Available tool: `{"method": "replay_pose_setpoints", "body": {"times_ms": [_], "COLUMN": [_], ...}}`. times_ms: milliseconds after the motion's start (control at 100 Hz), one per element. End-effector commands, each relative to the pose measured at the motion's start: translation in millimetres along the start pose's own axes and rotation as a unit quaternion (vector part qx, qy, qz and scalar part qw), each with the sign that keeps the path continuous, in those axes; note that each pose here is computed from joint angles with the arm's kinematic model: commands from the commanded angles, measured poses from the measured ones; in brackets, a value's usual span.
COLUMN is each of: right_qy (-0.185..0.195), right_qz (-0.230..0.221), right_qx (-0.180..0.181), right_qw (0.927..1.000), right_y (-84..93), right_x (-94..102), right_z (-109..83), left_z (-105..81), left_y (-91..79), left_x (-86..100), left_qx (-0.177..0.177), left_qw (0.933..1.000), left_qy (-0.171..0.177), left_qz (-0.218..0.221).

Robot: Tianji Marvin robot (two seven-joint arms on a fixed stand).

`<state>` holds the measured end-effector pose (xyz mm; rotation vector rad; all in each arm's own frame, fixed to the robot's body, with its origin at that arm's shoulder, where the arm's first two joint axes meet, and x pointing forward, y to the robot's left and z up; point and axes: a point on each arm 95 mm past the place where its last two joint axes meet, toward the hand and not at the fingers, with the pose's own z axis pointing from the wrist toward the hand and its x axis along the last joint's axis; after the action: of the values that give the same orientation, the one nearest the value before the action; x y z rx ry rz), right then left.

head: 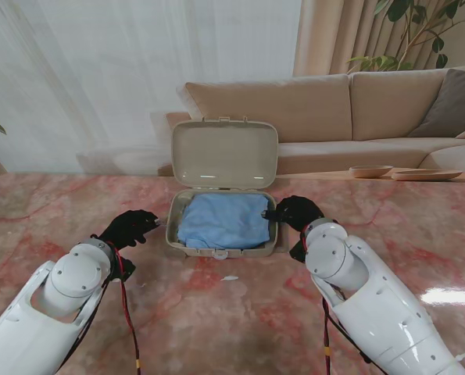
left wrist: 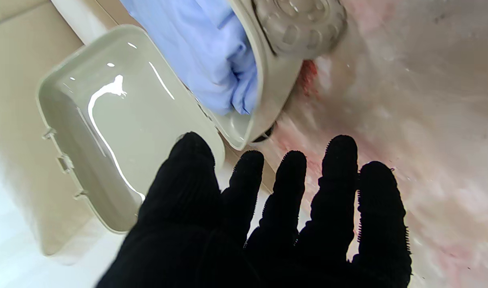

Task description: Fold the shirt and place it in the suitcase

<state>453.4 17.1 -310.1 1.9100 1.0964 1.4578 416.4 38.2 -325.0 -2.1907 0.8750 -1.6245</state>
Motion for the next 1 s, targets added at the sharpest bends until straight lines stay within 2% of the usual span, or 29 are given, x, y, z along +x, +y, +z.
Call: {"method": "replay_pose_setpoints", "body": {"times_ms": [0,470,990], "right_qy": [-0.017,-0.049,-0.024], "right_qz": [-0.006,-0.013,-0.016], "right_qx": [0.015,0.039,0.065], "right_qw": [0.9997,0.998,0.9975], "right_y": [-3.0,-10.7,-26.0], "right_x": [-10.2,-29.5,-23.0], "right_z": [1.3,17.5,22.9], "left_z": [3.2,14.3,22.3], "left_y": [1.3,10.6,23.0], "left_x": [-3.0,-12.4,-16.6], "left_qx": [0.0,-0.034,-0.068], "left_qw": [1.0,0.9981,0.996], "left_qy": [-0.009,-0.036,-0.037], "left_qz": [-0.004,-0.037,-0.045]}}
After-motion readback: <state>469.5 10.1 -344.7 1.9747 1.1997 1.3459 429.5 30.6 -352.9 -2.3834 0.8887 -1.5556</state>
